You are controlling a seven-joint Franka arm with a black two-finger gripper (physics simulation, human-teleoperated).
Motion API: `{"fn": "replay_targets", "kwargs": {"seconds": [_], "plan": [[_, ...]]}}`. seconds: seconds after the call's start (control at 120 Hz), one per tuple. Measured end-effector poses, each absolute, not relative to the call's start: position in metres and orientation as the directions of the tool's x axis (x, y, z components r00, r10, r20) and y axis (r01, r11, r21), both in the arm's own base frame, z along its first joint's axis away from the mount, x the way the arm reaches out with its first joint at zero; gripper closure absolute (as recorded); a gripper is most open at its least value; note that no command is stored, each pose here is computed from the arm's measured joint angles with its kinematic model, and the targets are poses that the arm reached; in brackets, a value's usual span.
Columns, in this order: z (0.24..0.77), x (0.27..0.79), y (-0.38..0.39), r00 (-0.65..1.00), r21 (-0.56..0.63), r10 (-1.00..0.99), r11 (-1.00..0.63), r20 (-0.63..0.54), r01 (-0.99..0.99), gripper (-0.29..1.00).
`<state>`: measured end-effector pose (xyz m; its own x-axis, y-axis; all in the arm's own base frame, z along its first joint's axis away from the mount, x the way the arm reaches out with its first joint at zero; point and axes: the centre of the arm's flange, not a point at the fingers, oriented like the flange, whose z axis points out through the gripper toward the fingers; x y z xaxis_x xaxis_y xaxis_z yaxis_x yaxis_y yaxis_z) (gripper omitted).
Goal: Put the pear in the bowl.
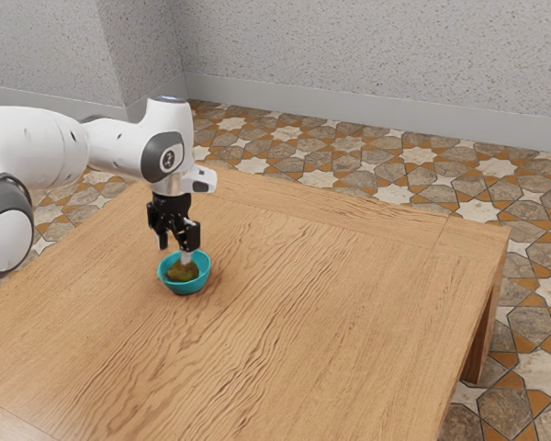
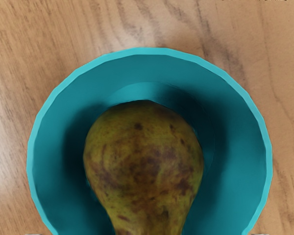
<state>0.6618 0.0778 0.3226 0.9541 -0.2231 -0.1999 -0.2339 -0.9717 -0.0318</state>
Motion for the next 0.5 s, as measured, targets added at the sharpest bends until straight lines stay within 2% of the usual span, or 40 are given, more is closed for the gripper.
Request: {"fn": "replay_targets", "kwargs": {"seconds": [0.117, 0.233, 0.358, 0.425, 0.5], "plan": [[0.339, 0.663, 0.070, 0.952, -0.032, -0.248, -0.966, -0.181, -0.258, 0.08], [0.433, 0.652, 0.025, 0.945, -0.046, -0.320, -0.945, -0.074, -0.324, 0.05], [0.552, 0.607, -0.037, 0.914, -0.066, -0.405, -0.913, 0.028, -0.403, 0.03], [0.580, 0.586, -0.049, 0.913, -0.062, -0.408, -0.912, 0.023, -0.406, 0.02], [0.586, 0.576, -0.056, 0.920, -0.037, -0.391, -0.920, -0.009, -0.391, 0.01]]}}
